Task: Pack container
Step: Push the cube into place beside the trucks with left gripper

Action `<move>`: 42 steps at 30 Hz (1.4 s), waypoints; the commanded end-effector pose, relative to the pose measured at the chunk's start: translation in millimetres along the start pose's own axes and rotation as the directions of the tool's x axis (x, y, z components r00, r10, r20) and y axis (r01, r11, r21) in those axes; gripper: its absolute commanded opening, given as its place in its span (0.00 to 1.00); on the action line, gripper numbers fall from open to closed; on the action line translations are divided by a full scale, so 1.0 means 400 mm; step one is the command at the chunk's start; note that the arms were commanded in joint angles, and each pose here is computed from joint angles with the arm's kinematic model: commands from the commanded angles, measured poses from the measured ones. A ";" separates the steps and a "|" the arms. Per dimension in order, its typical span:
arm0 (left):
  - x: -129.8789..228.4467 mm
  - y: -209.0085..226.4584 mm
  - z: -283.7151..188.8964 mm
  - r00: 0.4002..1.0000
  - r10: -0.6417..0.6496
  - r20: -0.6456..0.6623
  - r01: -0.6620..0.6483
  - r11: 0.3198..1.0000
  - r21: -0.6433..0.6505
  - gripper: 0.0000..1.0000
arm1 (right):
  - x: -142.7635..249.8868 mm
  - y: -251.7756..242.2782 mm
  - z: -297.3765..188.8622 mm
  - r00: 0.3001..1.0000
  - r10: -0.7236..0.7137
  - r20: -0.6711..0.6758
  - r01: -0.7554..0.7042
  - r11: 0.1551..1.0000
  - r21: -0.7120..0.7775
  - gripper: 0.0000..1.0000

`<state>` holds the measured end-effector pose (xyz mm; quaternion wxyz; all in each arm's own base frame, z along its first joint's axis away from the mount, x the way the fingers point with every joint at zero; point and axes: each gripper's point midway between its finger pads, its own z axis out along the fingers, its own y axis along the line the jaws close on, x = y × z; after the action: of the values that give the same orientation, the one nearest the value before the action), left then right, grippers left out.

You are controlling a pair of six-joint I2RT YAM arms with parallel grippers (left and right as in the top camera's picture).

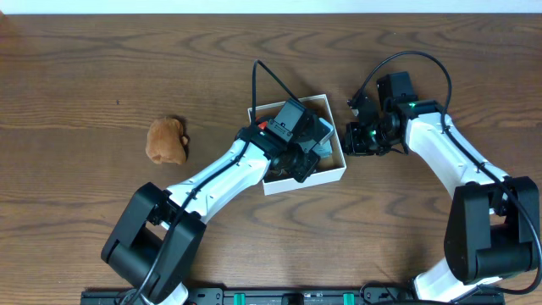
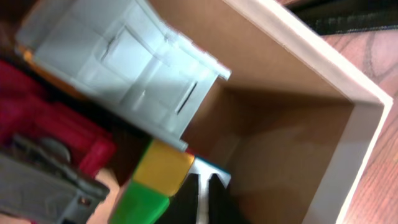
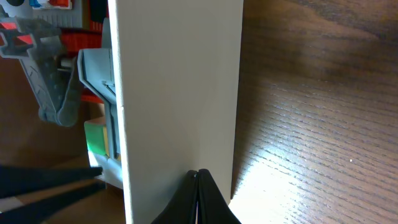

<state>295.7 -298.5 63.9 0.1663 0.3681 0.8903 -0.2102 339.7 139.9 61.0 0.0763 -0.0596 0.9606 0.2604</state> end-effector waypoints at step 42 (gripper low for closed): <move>0.158 0.108 0.038 0.956 -0.195 -0.220 0.154 0.969 -0.191 0.19 | 0.002 0.014 0.008 1.000 -0.024 -0.006 0.023 0.999 -0.024 0.03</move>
<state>290.0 -237.8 21.9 0.0806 0.2919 0.9483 -0.0953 341.3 140.7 61.6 0.0801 -0.0609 0.9597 0.2622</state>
